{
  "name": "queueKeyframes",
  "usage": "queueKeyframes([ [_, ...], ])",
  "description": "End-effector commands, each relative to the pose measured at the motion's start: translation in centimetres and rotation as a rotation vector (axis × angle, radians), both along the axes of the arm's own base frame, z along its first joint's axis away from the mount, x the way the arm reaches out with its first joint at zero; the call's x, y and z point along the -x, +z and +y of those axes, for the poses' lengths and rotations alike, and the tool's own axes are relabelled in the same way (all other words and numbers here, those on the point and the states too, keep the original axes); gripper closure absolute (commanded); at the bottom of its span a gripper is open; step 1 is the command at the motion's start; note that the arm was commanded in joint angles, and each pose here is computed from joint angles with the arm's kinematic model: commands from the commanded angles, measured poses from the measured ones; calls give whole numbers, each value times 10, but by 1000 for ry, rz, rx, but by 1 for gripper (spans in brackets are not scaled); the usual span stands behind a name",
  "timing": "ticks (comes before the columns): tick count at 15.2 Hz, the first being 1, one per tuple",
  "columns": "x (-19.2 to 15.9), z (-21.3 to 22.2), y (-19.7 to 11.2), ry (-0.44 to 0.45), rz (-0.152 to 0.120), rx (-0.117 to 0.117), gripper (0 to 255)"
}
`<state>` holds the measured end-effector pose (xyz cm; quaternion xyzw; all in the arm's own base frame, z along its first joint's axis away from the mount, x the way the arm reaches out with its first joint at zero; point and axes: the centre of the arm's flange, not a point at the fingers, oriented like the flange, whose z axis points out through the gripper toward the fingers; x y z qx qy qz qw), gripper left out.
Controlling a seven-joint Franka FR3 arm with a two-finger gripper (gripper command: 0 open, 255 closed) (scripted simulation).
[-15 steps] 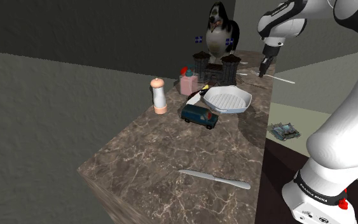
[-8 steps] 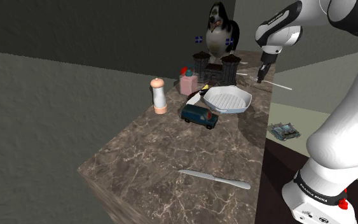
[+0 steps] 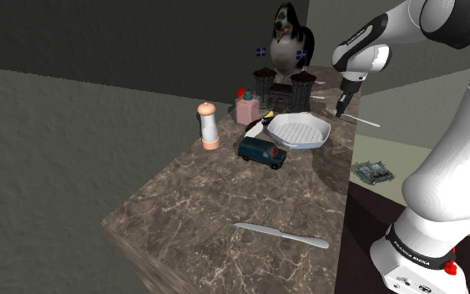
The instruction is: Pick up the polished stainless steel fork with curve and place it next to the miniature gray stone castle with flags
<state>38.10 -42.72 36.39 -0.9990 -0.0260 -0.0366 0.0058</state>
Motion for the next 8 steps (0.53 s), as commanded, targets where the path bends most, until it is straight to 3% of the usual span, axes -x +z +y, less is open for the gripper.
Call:
queueKeyframes([
  [1,0,1,-11,0,0,0,255],
  [8,0,1,-23,0,0,0,255],
])
